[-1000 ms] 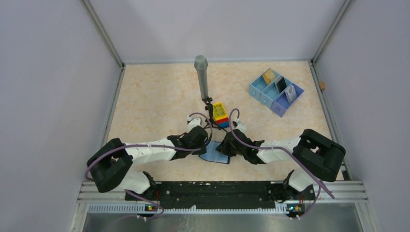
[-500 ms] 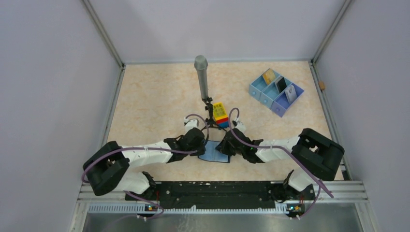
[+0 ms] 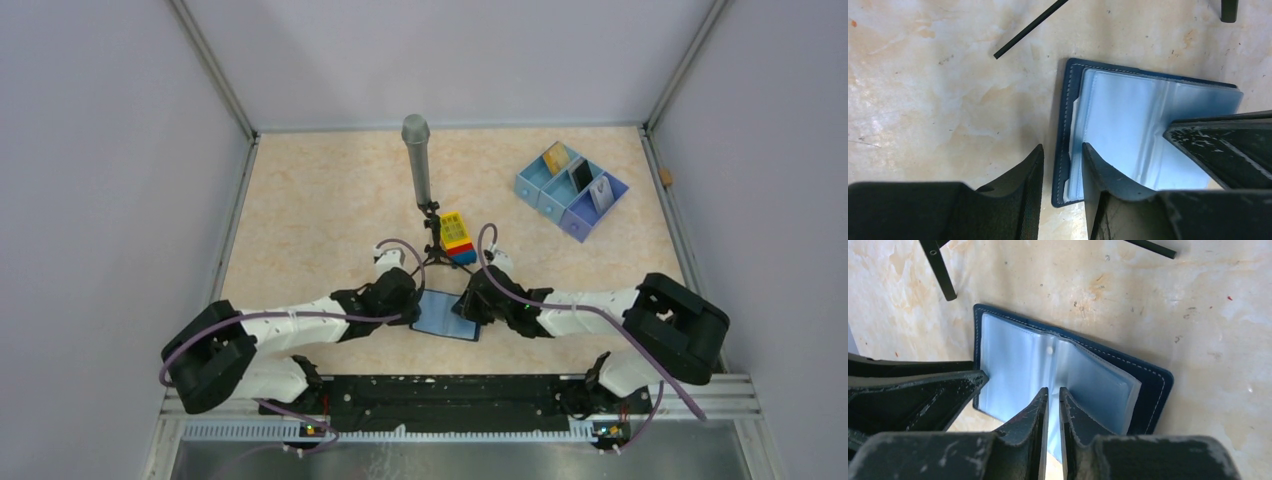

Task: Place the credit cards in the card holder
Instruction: Open the card holder at the center of the board.

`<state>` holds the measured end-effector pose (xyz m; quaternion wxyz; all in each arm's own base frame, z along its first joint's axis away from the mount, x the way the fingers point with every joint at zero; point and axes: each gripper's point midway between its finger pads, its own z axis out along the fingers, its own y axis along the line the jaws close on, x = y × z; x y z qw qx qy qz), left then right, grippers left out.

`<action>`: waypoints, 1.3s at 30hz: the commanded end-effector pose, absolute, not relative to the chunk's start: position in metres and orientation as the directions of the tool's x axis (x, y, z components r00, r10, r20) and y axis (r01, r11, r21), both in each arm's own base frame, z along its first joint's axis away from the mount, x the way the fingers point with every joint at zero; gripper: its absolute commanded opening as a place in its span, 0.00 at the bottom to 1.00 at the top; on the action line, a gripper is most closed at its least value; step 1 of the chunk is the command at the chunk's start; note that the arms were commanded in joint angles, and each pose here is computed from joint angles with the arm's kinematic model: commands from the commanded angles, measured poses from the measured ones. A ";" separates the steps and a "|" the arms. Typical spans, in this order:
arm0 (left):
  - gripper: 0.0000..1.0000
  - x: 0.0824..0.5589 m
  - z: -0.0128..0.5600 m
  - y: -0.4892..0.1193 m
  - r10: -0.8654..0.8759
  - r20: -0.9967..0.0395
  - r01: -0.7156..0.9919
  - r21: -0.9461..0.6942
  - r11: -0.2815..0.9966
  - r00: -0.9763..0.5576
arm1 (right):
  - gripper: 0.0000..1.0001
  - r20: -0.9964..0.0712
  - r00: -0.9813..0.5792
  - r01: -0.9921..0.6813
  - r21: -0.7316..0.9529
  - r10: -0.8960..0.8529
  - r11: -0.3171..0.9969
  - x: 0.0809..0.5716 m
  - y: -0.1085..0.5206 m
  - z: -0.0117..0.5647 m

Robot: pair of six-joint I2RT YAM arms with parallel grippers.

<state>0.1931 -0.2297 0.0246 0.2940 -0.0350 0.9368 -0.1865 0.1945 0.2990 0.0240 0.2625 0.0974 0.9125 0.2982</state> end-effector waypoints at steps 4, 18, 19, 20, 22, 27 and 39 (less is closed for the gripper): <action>0.36 0.175 0.007 -0.208 -0.138 -0.506 0.047 -0.335 0.941 -0.851 | 0.26 -0.524 -0.808 -0.090 0.562 0.269 0.822 0.199 0.289 0.078; 0.66 0.190 0.067 -0.234 -0.156 -0.606 0.182 -0.457 0.870 -0.780 | 0.45 -0.693 -0.670 -0.056 0.407 0.268 0.912 0.231 0.219 0.151; 0.67 0.191 0.071 -0.235 -0.152 -0.612 0.193 -0.459 0.867 -0.776 | 0.46 -0.695 -0.668 -0.049 0.398 0.267 0.916 0.232 0.215 0.152; 0.68 0.191 0.074 -0.237 -0.147 -0.618 0.204 -0.460 0.864 -0.772 | 0.46 -0.697 -0.666 -0.040 0.389 0.265 0.920 0.234 0.211 0.152; 0.69 0.193 0.080 -0.241 -0.134 -0.629 0.230 -0.464 0.856 -0.766 | 0.47 -0.705 -0.659 -0.026 0.368 0.260 0.930 0.239 0.203 0.153; 0.64 0.195 0.096 -0.265 -0.122 -0.637 0.308 -0.521 0.796 -0.761 | 0.49 -0.722 -0.641 0.008 0.334 0.261 0.943 0.249 0.182 0.157; 0.31 0.192 0.080 -0.319 -0.048 -0.571 0.387 -0.614 0.688 -0.820 | 0.48 -0.735 -0.604 0.071 0.334 0.307 0.940 0.268 0.152 0.164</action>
